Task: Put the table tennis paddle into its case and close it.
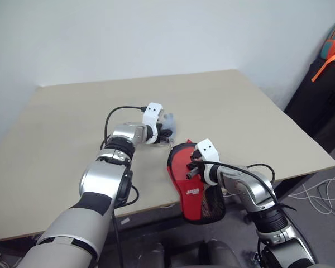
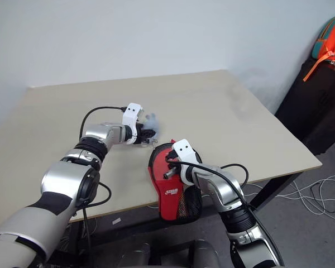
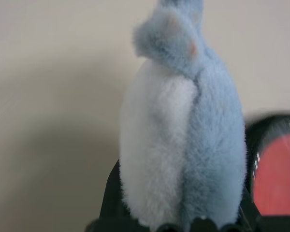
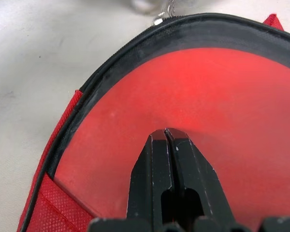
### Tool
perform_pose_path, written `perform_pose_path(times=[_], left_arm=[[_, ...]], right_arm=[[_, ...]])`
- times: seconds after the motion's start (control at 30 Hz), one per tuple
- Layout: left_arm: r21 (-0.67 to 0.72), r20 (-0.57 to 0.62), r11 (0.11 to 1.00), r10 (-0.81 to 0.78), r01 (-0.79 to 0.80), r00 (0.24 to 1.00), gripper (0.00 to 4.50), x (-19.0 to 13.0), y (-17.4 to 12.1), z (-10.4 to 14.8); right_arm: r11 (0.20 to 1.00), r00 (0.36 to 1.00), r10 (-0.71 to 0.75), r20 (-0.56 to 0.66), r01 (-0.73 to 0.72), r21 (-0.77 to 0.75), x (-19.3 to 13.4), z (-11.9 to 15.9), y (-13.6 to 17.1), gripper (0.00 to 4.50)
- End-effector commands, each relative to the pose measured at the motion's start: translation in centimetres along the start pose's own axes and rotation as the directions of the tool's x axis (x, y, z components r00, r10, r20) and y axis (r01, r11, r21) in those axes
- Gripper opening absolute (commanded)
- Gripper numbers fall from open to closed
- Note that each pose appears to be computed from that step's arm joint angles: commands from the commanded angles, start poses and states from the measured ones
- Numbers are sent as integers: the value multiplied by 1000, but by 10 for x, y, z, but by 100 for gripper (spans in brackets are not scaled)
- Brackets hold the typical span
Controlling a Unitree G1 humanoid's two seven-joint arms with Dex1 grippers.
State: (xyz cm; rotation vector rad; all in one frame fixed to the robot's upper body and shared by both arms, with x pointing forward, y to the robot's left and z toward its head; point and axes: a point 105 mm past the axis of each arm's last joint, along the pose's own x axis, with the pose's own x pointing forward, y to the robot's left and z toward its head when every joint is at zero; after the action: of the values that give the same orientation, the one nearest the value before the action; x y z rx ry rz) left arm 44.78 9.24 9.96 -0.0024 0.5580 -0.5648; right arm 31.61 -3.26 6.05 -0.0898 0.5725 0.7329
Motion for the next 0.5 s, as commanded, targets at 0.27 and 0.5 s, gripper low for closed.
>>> perform_pose_path(times=[0.27, 0.5], left_arm=[[175, 183, 983, 31, -63, 983, 64, 12, -44, 63], [324, 119, 942, 56, -92, 991, 64, 21, -50, 47]], right_arm=[[1000, 998, 18, -62, -17, 9, -1, -18, 7, 0], [1000, 997, 10, -71, -9, 22, -5, -21, 5, 0]])
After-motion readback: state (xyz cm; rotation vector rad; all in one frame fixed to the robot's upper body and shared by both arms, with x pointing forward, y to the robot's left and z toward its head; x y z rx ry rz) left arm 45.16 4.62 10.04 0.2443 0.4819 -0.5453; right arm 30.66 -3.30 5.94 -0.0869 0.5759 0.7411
